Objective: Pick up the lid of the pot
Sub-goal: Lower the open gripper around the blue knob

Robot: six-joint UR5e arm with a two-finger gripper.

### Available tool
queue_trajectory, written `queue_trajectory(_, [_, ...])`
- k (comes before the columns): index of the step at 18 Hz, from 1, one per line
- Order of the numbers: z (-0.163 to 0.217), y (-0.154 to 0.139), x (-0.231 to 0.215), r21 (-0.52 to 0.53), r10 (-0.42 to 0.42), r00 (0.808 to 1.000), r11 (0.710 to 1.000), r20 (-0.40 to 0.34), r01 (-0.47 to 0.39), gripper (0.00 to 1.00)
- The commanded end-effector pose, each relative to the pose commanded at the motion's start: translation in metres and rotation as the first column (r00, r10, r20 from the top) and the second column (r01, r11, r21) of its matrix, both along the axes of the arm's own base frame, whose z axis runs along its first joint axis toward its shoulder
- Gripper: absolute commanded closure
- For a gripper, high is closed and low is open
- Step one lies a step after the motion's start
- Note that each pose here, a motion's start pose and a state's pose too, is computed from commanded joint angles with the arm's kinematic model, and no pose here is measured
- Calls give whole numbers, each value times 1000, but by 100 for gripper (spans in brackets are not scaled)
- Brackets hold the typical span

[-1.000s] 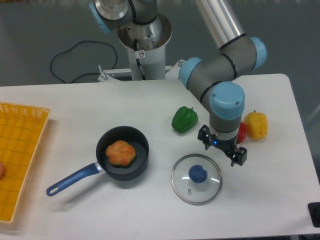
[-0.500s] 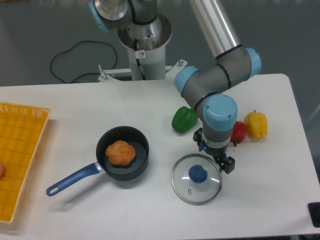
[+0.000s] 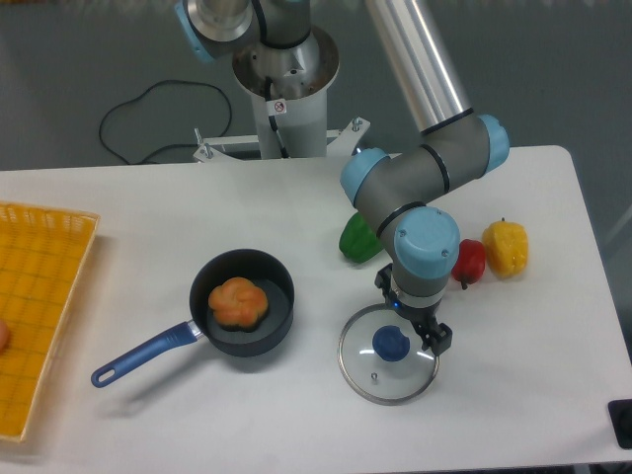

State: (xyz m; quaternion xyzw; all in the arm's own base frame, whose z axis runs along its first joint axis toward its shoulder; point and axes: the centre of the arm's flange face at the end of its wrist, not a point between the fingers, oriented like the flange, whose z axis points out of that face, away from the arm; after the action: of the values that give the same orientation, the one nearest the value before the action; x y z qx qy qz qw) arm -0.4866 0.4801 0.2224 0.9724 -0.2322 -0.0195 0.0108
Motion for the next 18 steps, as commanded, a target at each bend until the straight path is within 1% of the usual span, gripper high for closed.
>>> queue_trajectory(6, [-2, 15, 3, 6, 21, 1000, 1000, -5, -21, 0])
queue_trajectory(11, [-9, 23, 10, -9, 19, 1000, 1000, -6, -19, 0])
queue_trajectory(18, [-13, 25, 13, -37, 40, 999, 998, -24, -41, 0])
